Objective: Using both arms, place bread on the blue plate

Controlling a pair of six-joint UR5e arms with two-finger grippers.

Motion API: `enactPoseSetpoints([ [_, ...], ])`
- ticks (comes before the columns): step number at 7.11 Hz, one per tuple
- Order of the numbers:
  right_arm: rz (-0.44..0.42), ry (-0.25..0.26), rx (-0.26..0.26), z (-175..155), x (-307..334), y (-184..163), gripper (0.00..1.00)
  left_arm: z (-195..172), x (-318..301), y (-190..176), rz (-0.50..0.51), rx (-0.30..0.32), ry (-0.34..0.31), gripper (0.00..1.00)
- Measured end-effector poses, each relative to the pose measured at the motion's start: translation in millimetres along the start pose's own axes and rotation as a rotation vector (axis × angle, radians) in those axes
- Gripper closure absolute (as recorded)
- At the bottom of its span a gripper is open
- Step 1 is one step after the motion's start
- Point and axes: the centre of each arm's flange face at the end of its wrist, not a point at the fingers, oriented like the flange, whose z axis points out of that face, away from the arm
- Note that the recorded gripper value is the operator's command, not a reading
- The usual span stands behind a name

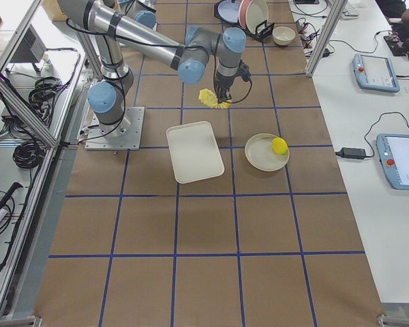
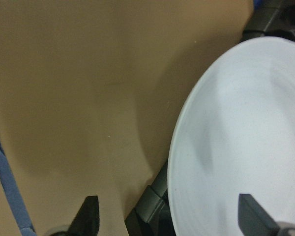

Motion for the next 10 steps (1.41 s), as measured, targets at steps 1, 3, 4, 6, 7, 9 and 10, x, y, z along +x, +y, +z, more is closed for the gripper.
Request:
enactPoseSetpoints([
  [1,-0.012,-0.002,-0.004,24.1,27.9,11.7,0.92,1.8,-0.2,-0.7,-0.001,0.005,0.008,0.01],
  [3,-0.026,0.003,0.004,67.9,52.1,34.5,0.88,8.9,-3.4,-1.8,-0.004,0.005,0.022,0.02],
  [4,-0.024,0.003,0.004,80.3,51.9,42.5,0.24,11.7,-5.5,-2.8,-0.005,0.005,0.025,0.02],
  [6,-0.008,-0.007,0.015,88.5,51.1,47.9,0.0,12.5,-8.2,-5.1,-0.006,0.011,0.029,0.02],
  [7,-0.005,-0.005,0.026,86.3,51.2,47.4,0.0,12.9,-9.3,-5.3,-0.006,0.013,0.031,0.02],
  [9,-0.005,0.03,0.061,64.5,44.4,47.8,0.0,12.4,-10.2,-5.7,-0.006,0.015,0.031,0.12],
  [10,0.003,0.045,0.075,54.2,37.5,47.6,0.0,14.4,-10.9,-6.1,-0.007,0.014,0.034,0.25],
])
